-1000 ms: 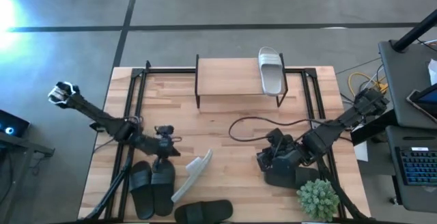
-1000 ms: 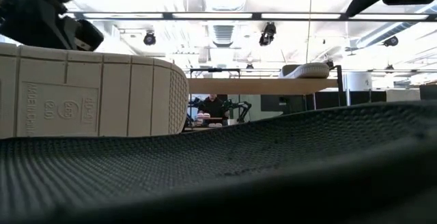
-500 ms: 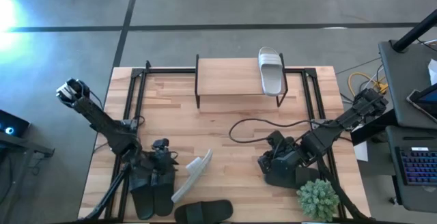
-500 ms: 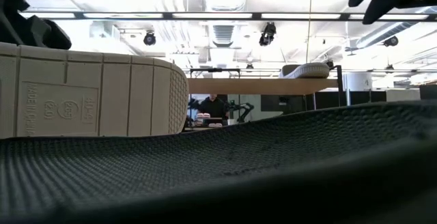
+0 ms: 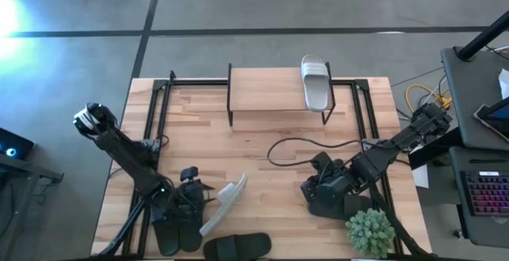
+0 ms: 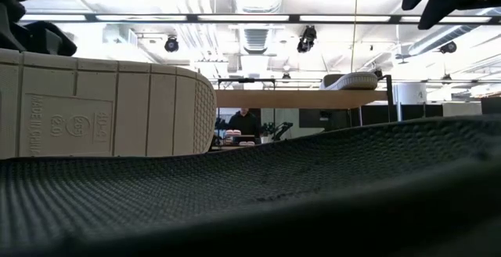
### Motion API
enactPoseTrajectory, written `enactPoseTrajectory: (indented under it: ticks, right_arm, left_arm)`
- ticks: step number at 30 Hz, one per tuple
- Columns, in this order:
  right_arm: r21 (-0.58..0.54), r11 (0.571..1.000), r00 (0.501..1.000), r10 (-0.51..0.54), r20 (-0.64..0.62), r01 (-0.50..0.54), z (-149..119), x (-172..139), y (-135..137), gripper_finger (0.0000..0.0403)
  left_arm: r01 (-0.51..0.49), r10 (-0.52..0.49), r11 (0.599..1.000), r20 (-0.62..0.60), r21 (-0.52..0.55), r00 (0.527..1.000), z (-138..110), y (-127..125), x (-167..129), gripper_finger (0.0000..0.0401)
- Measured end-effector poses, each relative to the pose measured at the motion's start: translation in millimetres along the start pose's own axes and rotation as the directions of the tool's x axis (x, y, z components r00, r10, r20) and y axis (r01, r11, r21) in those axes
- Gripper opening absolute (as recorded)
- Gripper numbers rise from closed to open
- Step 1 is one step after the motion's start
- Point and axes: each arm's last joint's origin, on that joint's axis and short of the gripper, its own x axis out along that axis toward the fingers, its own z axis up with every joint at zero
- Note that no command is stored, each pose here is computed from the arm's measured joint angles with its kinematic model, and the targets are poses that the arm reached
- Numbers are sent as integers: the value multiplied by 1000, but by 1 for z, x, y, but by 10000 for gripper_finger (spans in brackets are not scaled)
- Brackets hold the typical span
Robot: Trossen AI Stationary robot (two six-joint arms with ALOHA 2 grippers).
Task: Pick and place slides into the shelf
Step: Put the gray slide on the shelf
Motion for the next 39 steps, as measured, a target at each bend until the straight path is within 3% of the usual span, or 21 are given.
enactPoseTrajectory:
  ticks: [10,14,18,23,27,32,39]
  right_arm:
    - [-7,1000,1000,-18,2,18,0,0,-2,146]
    - [-7,1000,1000,-18,8,18,0,0,-2,146]
    - [-14,999,996,-30,88,32,-3,-7,-3,141]
    - [20,995,968,-97,233,95,-11,-33,-10,124]
    - [56,988,945,-154,287,144,-14,-47,-18,115]
    - [142,979,871,-197,450,147,-10,-58,-30,108]
    - [163,985,706,-83,703,-47,5,-60,-32,106]
  left_arm:
    - [-118,117,992,49,30,992,-5,3,38,139]
    - [-151,148,988,84,33,985,4,9,54,95]
    - [-177,171,984,125,37,977,20,20,59,20]
    - [-194,187,981,203,17,961,59,32,48,4]
    - [-247,222,966,254,71,941,110,42,33,2]
    - [-412,362,882,231,229,903,173,72,27,1]
    - [-555,518,782,202,283,832,240,147,41,1]
